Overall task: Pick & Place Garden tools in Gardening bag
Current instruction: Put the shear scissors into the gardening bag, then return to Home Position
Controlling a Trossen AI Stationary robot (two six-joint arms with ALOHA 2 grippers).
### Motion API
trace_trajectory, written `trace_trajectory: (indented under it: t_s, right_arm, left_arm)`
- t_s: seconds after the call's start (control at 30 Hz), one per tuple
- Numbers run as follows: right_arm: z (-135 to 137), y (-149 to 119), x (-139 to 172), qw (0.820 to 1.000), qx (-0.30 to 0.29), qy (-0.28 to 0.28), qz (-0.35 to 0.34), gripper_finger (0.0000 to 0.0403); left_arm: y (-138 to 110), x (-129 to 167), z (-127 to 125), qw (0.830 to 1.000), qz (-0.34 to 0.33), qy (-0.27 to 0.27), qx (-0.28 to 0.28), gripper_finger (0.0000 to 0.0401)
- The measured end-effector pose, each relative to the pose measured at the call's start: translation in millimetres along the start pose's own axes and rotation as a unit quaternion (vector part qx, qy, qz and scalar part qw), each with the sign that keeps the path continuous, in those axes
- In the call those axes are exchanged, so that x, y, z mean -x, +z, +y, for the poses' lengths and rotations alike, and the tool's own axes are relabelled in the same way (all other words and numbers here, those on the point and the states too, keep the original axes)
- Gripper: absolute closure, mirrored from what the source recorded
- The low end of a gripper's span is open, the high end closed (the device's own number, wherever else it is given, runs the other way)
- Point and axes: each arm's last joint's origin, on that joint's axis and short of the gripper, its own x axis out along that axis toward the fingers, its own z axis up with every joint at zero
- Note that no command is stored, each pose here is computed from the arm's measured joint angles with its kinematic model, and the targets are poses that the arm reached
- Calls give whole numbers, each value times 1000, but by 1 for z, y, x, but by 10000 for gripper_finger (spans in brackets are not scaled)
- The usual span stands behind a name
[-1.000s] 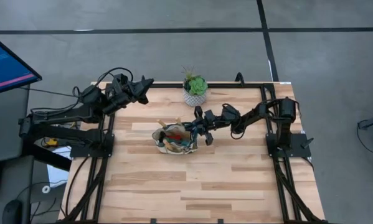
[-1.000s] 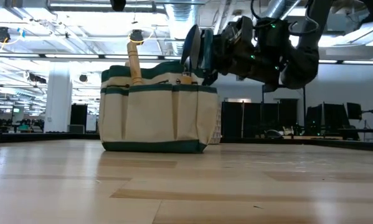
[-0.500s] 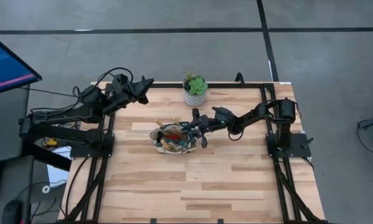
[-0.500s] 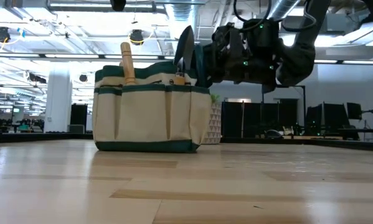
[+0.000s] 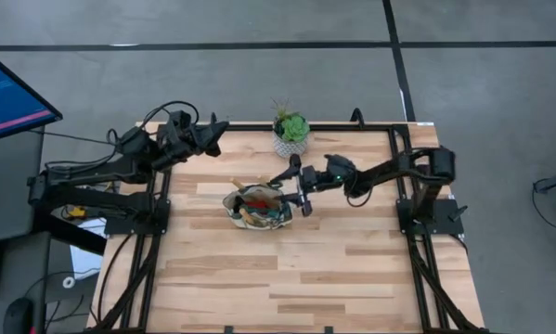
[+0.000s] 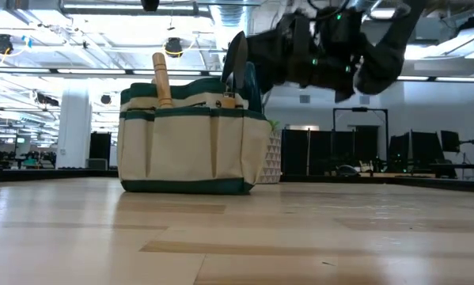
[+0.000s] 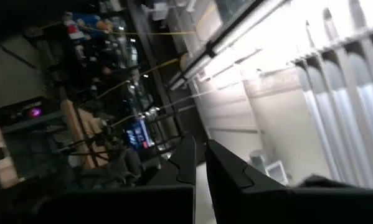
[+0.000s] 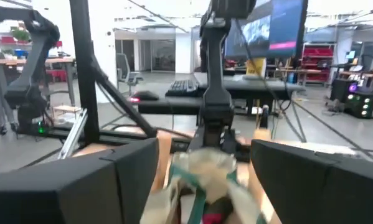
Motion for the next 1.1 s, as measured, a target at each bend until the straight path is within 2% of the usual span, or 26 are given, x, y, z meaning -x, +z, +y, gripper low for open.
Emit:
trace_trajectory:
  t_s: [0.13, 0.27, 0.4, 0.53, 0.6, 0.7, 0.8, 0.9, 1.1]
  right_arm:
    - [-5, 33, 10, 1000, 5, -13, -7, 148]
    - [-11, 85, 37, 999, -10, -40, -23, 149]
    - [-10, 139, 80, 996, -27, -78, -41, 149]
    - [5, 182, 129, 992, -9, -110, -65, 149]
    - [17, 196, 152, 991, 3, -109, -75, 149]
    - [35, 211, 179, 993, 19, -76, -84, 149]
    - [51, 216, 199, 995, 0, -49, -82, 149]
    - [64, 215, 215, 996, -14, -49, -68, 149]
    - [84, 211, 238, 996, -28, -62, -54, 149]
  left_arm:
    - [1, 3, -5, 1000, 12, -13, -14, 398]
    - [3, 11, -15, 997, 26, -42, -51, 398]
    - [8, 23, -28, 990, 29, -66, -118, 399]
    - [15, 44, -38, 983, 30, -48, -172, 399]
    - [17, 53, -39, 979, 34, -31, -196, 399]
    - [19, 63, -40, 972, 54, -27, -227, 399]
    - [17, 68, -37, 963, 85, -45, -250, 399]
    - [13, 71, -25, 959, 118, -47, -254, 399]
    - [5, 80, 10, 956, 154, -16, -251, 400]
